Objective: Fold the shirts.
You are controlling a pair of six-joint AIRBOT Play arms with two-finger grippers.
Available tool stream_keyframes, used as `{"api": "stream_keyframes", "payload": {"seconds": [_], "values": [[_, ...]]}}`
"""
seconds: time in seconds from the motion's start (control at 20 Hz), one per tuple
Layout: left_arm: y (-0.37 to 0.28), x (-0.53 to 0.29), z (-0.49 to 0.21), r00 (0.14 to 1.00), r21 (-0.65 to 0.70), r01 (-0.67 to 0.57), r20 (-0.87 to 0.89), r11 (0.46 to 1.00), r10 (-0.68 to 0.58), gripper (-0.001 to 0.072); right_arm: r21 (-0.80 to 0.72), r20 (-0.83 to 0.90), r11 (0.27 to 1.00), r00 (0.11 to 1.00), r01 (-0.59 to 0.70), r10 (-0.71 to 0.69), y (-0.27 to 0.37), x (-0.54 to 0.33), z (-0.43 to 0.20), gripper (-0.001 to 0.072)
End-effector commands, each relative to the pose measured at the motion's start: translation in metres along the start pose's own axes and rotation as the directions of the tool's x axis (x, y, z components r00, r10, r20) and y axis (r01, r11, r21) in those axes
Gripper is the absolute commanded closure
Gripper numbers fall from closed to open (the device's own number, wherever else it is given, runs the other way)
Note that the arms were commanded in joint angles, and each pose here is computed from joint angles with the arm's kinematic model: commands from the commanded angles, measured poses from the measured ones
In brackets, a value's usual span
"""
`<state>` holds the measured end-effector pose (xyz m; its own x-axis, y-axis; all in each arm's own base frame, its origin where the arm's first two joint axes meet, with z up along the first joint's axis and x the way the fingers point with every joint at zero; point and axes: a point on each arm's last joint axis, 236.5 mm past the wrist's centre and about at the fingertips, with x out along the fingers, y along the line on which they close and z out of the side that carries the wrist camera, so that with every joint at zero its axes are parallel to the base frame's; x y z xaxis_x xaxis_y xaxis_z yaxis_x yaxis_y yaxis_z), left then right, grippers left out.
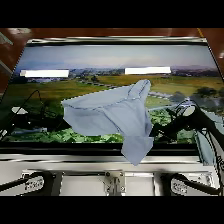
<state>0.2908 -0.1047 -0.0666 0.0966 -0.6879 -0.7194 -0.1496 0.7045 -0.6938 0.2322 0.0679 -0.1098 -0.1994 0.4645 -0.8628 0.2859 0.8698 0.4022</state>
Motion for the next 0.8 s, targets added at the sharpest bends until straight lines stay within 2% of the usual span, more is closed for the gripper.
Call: {"api": "stream_keyframes", "payload": {"seconds": [0.0, 0.05, 0.1, 0.15, 0.2, 0.25, 0.4, 0.5, 0.55, 0.6, 0.65, 0.75], "values": [[-0.01, -0.005, 0.003, 0.999, 0.009, 0.025, 0.02, 1.0, -0.026, 0.067, 0.017, 0.065, 0.999, 0.997, 0.029, -0.031, 0.004, 0.023, 0.008, 0.0083], [-0.013, -0.005, 0.004, 0.999, 0.006, 0.034, 0.025, 0.999, -0.035, 0.067, 0.024, 0.074, 0.999, 0.997, 0.033, -0.034, 0.006, 0.025, 0.009, 0.0127], [-0.014, -0.005, 0.005, 0.999, 0.004, 0.039, 0.028, 0.999, -0.039, 0.067, 0.034, 0.084, 0.999, 0.996, 0.036, -0.039, 0.007, 0.026, 0.011, 0.0229], [-0.014, -0.005, 0.005, 0.999, 0.005, 0.039, 0.031, 0.999, -0.039, 0.067, 0.051, 0.099, 0.998, 0.994, 0.039, -0.044, 0.008, 0.026, 0.015, 0.0343], [-0.015, -0.006, 0.007, 0.999, 0.009, 0.039, 0.033, 0.999, -0.04, 0.0669, 0.053, 0.105, 0.998, 0.994, 0.03, -0.035, 0.011, 0.026, 0.016, 0.0517], [-0.018, -0.009, 0.01, 0.998, 0.02, 0.039, 0.041, 0.999, -0.04, 0.067, 0.051, 0.104, 0.998, 0.994, 0.021, -0.026, 0.014, 0.025, 0.016, 0.0645], [-0.047, -0.041, 0.039, 0.988, 0.125, 0.027, 0.145, 0.992, -0.045, 0.0672, -0.084, 0.179, 0.996, 0.984, 0.009, 0.007, 0.037, -0.011, 0.022, 0.0651], [-0.092, -0.088, 0.065, 0.96, 0.219, 0.007, 0.273, 0.976, -0.068, 0.0672, -0.246, 0.376, 0.969, 0.924, 0.026, 0.07, 0.076, -0.08, 0.043, 0.0651], [-0.126, -0.124, 0.077, 0.928, 0.305, -0.021, 0.361, 0.952, -0.095, 0.0672, -0.337, 0.511, 0.939, 0.85, 0.061, 0.128, 0.106, -0.134, 0.052, 0.0652], [-0.167, -0.168, 0.083, 0.879, 0.404, -0.068, 0.456, 0.912, -0.136, 0.0671, -0.408, 0.644, 0.906, 0.739, 0.115, 0.197, 0.136, -0.196, 0.053, 0.0652], [-0.21, -0.213, 0.08, 0.819, 0.491, -0.129, 0.543, 0.862, -0.187, 0.0671, -0.458, 0.768, 0.869, 0.576, 0.188, 0.281, 0.17, -0.273, 0.041, 0.0652], [-0.302, -0.312, 0.047, 0.644, 0.617, -0.289, 0.691, 0.732, -0.327, 0.0671, -0.459, 0.887, 0.815, 0.227, 0.353, 0.401, 0.215, -0.413, -0.02, 0.0652]]}}
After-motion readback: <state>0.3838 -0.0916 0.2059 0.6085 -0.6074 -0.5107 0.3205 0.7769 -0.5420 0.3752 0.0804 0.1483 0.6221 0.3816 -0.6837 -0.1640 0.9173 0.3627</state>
